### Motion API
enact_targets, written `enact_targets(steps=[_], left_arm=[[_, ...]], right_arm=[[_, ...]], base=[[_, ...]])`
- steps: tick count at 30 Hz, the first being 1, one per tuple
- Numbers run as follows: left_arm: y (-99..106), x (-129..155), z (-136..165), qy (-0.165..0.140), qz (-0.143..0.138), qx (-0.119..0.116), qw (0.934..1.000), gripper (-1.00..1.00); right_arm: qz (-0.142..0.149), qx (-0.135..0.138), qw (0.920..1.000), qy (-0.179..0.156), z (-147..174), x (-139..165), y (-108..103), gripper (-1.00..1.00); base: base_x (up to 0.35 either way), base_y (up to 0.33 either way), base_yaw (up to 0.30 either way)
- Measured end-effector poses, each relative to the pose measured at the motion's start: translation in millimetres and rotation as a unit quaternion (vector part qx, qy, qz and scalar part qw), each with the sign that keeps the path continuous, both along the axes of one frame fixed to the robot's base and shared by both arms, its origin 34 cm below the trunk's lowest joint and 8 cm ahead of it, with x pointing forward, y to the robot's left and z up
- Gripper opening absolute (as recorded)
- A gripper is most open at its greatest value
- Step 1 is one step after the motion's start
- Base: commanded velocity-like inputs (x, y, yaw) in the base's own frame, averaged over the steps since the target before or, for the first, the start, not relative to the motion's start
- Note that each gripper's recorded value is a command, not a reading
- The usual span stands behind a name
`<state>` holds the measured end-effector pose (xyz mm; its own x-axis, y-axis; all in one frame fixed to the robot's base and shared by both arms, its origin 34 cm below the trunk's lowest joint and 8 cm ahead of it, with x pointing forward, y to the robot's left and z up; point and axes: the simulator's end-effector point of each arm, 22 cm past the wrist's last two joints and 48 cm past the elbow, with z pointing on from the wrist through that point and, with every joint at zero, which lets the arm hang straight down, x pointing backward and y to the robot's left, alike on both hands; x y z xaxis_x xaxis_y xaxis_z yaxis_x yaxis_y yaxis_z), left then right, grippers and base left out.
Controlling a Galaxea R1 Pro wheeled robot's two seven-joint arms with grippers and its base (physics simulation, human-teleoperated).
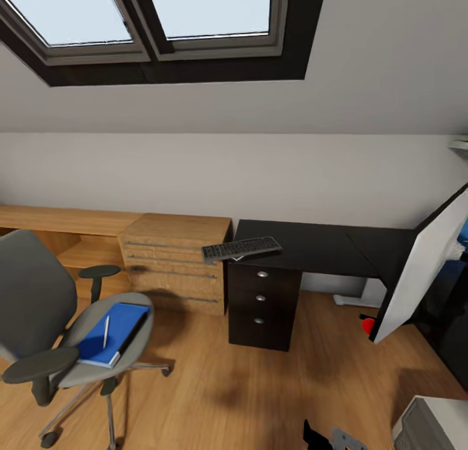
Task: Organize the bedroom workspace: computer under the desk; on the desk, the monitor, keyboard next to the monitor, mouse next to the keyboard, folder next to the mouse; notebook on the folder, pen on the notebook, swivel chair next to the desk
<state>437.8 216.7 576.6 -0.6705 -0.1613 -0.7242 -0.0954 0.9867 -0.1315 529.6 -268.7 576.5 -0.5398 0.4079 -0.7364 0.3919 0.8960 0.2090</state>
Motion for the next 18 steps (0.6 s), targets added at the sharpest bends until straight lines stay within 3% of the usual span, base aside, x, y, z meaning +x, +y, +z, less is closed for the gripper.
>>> enact_targets(steps=[18], left_arm=[[1.1, 3.6, 4.0, -0.007, 0.001, 0.001, 1.0000, 1.00]], right_arm=[[0.000, 0.000, 1.0000, -0.007, 5.6, 3.8, -0.2, 1.00]], base=[[-0.001, -0.003, -0.242]])
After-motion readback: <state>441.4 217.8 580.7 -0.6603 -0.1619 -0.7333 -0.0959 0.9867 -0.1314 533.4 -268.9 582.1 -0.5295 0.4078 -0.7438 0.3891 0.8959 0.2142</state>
